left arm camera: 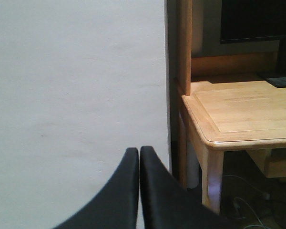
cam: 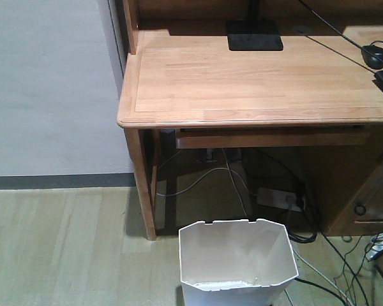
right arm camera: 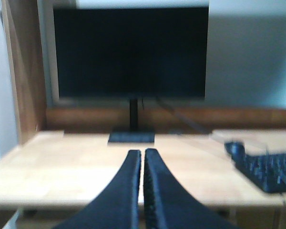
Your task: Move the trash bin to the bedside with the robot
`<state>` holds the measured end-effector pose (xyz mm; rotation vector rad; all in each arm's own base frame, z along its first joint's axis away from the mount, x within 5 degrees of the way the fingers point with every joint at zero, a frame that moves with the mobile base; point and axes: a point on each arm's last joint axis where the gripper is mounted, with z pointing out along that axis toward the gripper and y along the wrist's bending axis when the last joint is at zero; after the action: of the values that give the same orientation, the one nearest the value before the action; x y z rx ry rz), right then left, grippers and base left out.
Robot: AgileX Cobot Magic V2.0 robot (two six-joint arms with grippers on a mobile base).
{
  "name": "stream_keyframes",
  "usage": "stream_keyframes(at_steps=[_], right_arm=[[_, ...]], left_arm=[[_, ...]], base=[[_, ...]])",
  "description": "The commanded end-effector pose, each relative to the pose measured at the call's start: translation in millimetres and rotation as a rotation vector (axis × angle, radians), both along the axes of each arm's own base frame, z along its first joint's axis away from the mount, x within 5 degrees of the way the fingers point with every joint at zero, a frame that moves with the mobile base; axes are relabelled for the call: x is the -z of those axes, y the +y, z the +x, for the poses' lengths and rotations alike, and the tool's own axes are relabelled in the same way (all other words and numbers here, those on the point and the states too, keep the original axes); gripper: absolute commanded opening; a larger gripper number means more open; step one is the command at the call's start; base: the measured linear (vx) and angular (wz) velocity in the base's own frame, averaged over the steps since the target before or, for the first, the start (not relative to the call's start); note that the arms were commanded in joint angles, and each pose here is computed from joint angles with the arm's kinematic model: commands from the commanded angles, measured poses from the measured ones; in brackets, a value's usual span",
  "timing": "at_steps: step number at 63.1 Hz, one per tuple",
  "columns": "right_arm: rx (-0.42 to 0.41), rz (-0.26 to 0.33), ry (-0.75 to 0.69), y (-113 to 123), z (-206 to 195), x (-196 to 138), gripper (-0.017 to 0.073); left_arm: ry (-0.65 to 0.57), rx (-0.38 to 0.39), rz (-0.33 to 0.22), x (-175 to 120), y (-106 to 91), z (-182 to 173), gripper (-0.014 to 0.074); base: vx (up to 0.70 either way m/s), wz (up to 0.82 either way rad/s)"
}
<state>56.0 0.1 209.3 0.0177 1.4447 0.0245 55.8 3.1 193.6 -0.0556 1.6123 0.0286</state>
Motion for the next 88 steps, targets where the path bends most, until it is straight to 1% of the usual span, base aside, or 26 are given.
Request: stream_keyframes(at_steps=[1, 7, 14, 21, 31, 37, 43, 46, 48, 57, 64, 72, 77, 82, 88], right_arm=[[0.006, -0.042, -0.165, 0.2, -5.6, -24.8, -0.0009], [0.007, -0.065, -0.17, 0.5, -4.8, -41.9, -0.0009], [0.007, -0.068, -0.128, 0.6, 3.2, -62.4, -0.0009], [0.005, -0.068, -0.044, 0.6, 18.8, -79.3, -0.0009], [0.001, -0.068, 0.13, 0.5, 44.9, -92.6, -0.0009], [-0.001, -0.067, 0.243, 0.4, 55.8, -87.9, -0.0009], [-0.002, -0.074, 0.297, 0.4, 63.9, -81.1, -0.0009], [-0.003, -0.055, 0.319, 0.5, 67.2, -78.4, -0.0009], [-0.004, -0.039, 0.332, 0.6, 69.0, -76.9, -0.0009], [-0.003, -0.038, 0.357, 0.5, 73.3, -73.6, -0.0004], [-0.003, -0.038, 0.359, 0.5, 73.7, -73.4, 0.0021], [-0.003, -0.04, 0.366, 0.5, 73.5, -72.8, 0.0099], [-0.003, -0.04, 0.366, 0.5, 73.5, -72.8, 0.0183], [-0.003, -0.043, 0.365, 0.4, 73.5, -72.9, 0.0304], [-0.003, -0.044, 0.365, 0.4, 73.5, -72.9, 0.0424]], left_arm=[[-0.099, 0.005, -0.004, -13.9, -0.5, -1.4, -0.0006], [-0.099, 0.005, -0.004, -13.9, -0.5, -1.4, -0.0006], [-0.099, 0.005, -0.004, -13.9, -0.5, -1.4, -0.0006], [-0.099, 0.005, -0.004, -13.9, -0.5, -1.4, -0.0006], [-0.099, 0.005, -0.004, -13.9, -0.5, -1.4, -0.0006], [-0.099, 0.005, -0.004, -13.9, -0.5, -1.4, -0.0006], [-0.099, 0.005, -0.004, -13.9, -0.5, -1.4, -0.0006], [-0.099, 0.005, -0.004, -13.9, -0.5, -1.4, -0.0006], [-0.099, 0.005, -0.004, -13.9, -0.5, -1.4, -0.0006], [-0.099, 0.005, -0.004, -13.9, -0.5, -1.4, -0.0006], [-0.099, 0.005, -0.004, -13.9, -0.5, -1.4, -0.0006], [-0.099, 0.005, -0.004, -13.9, -0.5, -1.4, -0.0006], [-0.099, 0.005, -0.004, -13.9, -0.5, -1.4, -0.0006], [-0.099, 0.005, -0.004, -13.9, -0.5, -1.4, -0.0006], [-0.099, 0.005, -0.004, -13.9, -0.5, -1.4, -0.0006]], base=[[0.0, 0.0], [0.0, 0.0], [0.0, 0.0], [0.0, 0.0], [0.0, 0.0], [0.0, 0.0], [0.0, 0.0], [0.0, 0.0], [0.0, 0.0], [0.0, 0.0], [0.0, 0.0], [0.0, 0.0], [0.0, 0.0], [0.0, 0.0], [0.0, 0.0]])
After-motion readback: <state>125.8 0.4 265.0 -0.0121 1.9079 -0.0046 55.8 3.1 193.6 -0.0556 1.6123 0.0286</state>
